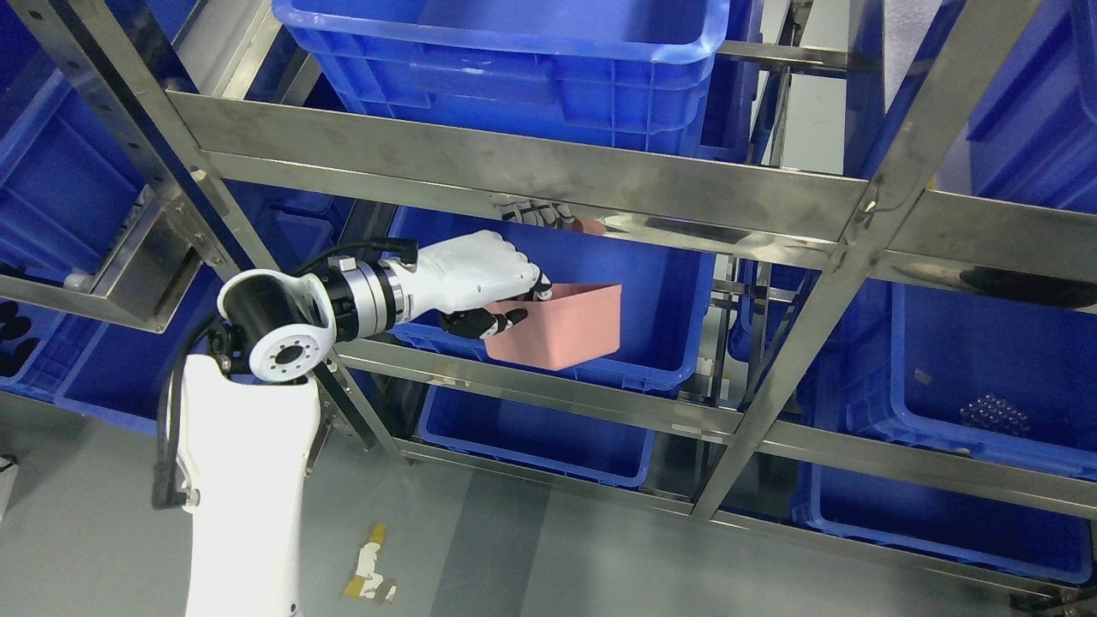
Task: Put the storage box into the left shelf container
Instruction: 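Carry the pink box into the shelf opening above the blue bins, then lower the pink box onto the shelf and release it from the left hand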
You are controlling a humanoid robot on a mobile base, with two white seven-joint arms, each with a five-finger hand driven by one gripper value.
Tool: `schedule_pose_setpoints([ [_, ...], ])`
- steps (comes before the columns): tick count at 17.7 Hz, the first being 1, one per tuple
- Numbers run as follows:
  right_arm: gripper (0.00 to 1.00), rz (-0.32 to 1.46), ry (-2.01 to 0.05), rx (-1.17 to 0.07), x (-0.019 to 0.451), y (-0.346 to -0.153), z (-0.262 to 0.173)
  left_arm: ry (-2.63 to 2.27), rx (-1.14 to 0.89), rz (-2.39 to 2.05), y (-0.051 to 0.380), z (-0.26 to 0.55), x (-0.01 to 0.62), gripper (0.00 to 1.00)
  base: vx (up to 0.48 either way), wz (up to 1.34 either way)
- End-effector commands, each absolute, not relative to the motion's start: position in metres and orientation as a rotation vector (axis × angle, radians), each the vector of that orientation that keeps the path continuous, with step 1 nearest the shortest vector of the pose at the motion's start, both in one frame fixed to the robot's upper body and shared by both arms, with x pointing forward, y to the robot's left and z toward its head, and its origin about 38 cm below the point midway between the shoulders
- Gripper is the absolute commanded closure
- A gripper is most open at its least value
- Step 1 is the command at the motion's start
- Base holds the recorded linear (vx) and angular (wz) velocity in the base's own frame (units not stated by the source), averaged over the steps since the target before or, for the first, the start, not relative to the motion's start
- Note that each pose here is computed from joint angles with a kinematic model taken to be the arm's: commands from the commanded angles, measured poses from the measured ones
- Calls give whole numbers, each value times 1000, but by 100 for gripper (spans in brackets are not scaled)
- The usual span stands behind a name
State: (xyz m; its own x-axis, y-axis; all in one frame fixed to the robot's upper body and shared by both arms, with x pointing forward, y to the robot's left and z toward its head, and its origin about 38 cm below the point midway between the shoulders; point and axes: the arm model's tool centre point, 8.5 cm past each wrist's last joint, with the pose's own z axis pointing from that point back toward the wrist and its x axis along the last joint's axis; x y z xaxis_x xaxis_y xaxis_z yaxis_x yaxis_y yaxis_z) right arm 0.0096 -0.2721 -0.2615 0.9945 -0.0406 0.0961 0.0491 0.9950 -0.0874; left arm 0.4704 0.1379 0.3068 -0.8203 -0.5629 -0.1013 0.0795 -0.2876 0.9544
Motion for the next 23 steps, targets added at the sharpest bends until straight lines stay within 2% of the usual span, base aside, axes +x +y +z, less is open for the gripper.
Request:
schedule_pose_setpoints([
  [1, 0, -47, -104, -108, 11, -284, -261, -1541, 631, -2101, 159, 310, 479, 97, 0, 0],
  [12, 0, -47, -104, -108, 11, -284, -261, -1362, 615, -2147, 167, 267, 496, 95, 0, 0],
  [15, 0, -47, -104, -108, 11, -284, -261, -1410, 638, -2109, 168, 267, 498, 91, 0, 0],
  [16, 0, -47, -104, -108, 11, -284, -261, -1440, 650, -2086, 169, 269, 498, 87, 0, 0],
  [17, 0, -47, -104, -108, 11, -284, -261, -1476, 662, -2066, 169, 272, 499, 78, 0, 0],
  [18, 0, -47, -104, -108, 11, -284, -261, -1491, 666, -2056, 169, 273, 499, 59, 0, 0],
  [19, 0, -47, -104, -108, 11, -284, -261, -1491, 666, -2056, 169, 273, 499, 48, 0, 0],
  [23, 0, -47, -104, -108, 11, -284, -261, -1505, 649, -2056, 168, 267, 495, 17, 0, 0],
])
